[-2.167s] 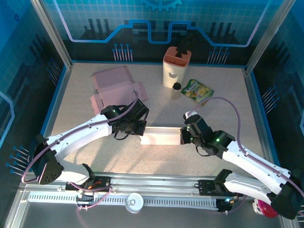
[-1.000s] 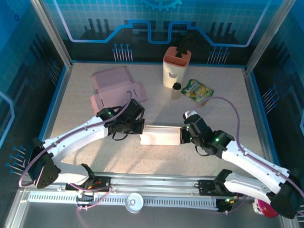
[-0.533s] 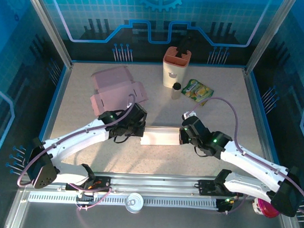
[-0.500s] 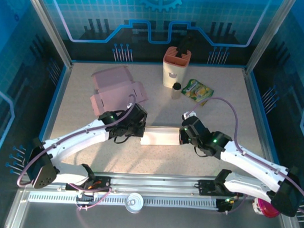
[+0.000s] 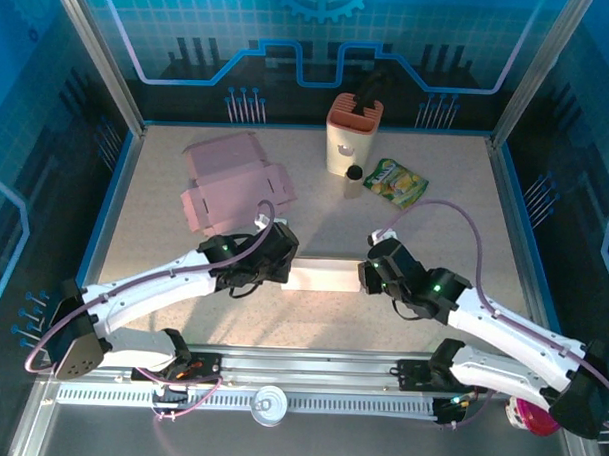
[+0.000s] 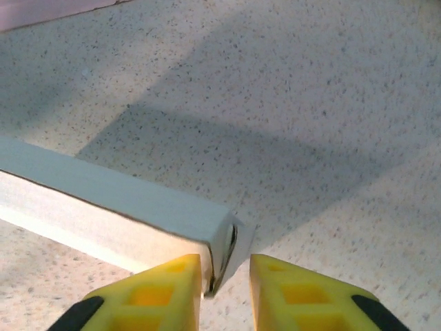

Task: Fold the paper box

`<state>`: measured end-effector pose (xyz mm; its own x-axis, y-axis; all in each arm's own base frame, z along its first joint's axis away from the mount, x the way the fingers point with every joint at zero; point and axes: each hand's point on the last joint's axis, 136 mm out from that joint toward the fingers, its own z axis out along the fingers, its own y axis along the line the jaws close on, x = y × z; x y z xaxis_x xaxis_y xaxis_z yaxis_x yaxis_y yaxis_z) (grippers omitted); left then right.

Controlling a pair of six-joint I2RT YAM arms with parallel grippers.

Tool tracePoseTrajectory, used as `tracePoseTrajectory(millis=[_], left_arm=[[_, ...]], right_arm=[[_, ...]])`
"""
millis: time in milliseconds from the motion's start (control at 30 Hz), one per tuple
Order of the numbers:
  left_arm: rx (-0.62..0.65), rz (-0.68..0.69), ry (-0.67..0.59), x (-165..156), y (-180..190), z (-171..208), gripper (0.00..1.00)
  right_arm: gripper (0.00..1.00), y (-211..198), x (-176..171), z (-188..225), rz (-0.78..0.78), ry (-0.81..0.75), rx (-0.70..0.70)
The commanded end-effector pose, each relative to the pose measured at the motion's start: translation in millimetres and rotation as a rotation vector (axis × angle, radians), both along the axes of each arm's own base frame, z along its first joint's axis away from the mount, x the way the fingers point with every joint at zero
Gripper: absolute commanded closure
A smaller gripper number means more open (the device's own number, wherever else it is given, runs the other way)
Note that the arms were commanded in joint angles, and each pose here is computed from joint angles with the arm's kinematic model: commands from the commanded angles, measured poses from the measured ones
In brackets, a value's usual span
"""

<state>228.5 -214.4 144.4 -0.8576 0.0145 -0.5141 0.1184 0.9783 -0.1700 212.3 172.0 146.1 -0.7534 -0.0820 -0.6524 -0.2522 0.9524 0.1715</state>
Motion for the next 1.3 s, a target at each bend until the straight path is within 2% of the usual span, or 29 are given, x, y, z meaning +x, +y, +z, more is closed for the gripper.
tracePoseTrajectory(millis=[0, 67, 200, 300, 367, 467, 633, 767, 1000, 1267], left_arm=[[0.072, 0.032, 0.067, -17, 18, -24, 1.00], [0.072, 0.041, 0.062, -18, 19, -24, 1.00], [0.068, 0.043, 0.057, -19, 18, -24, 1.00], [0.065, 0.045, 0.051, -20, 17, -22, 1.00], [0.062, 0.043, 0.048, -20, 16, -21, 1.00], [0.064, 0.044, 0.048, -19, 15, -21, 1.00], [0.067, 0.044, 0.047, -19, 13, -22, 1.00], [0.067, 0.042, 0.045, -20, 12, -21, 1.00], [0.068, 0.041, 0.044, -19, 11, -22, 1.00], [0.067, 0.034, 0.042, -19, 8, -21, 1.00]], right_arm=[[0.64, 0, -17, 2, -0.006, 0.062, 0.065], [0.56, 0, -22, 5, -0.029, 0.080, 0.113], [0.47, 0, -30, 13, -0.092, 0.118, 0.231], [0.40, 6, -32, 28, -0.166, 0.135, 0.422], [0.34, 14, -31, 40, -0.238, 0.162, 0.601], [0.31, 21, -27, 42, -0.384, 0.246, 0.829], [0.29, 24, -20, 32, -0.593, 0.368, 1.060], [0.28, 19, -17, 23, -0.701, 0.408, 1.120], [0.28, 13, -5, 7, -0.781, 0.425, 1.167], [0.42, 10, 6, -7, -0.798, 0.452, 1.187]])
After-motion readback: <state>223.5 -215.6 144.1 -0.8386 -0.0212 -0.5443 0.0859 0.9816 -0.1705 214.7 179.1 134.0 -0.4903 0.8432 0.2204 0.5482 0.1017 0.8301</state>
